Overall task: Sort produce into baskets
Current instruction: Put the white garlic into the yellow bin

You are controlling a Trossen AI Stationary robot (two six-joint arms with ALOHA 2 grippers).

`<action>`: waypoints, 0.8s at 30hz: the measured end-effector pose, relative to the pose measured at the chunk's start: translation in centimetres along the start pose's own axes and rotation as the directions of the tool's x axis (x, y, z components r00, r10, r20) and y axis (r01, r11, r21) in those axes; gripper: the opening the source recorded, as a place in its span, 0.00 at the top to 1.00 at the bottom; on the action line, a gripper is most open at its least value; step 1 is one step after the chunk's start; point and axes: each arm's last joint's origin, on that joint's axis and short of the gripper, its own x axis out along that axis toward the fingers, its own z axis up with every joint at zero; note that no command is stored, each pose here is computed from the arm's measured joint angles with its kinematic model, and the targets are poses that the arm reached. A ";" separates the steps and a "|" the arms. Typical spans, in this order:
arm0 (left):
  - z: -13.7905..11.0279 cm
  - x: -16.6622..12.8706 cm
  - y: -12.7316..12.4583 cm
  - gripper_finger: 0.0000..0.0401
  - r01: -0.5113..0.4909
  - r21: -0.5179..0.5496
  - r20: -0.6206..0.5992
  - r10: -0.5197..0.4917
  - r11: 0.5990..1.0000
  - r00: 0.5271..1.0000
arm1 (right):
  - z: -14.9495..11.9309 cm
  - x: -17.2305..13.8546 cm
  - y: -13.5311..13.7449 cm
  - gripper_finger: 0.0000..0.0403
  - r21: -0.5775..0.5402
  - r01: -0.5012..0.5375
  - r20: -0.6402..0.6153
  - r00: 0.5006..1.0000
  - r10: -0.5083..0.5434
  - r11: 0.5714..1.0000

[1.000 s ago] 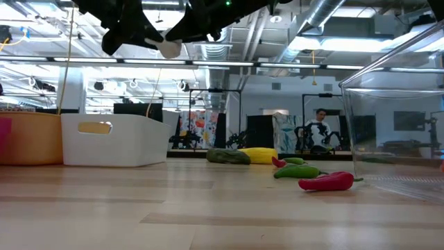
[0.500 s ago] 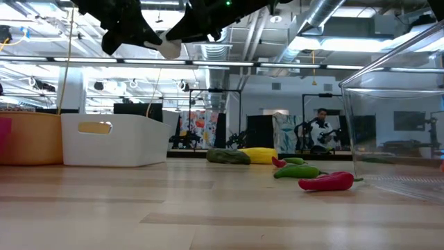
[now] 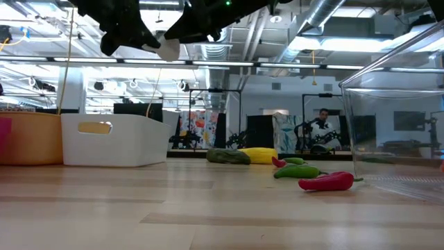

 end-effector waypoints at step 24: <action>-4.8 -6.5 4.9 0.90 -0.258 -0.281 -0.507 0.085 0.924 0.858 | -6.6 -1.0 -6.0 0.32 0.165 0.181 -0.509 0.857 -0.073 0.969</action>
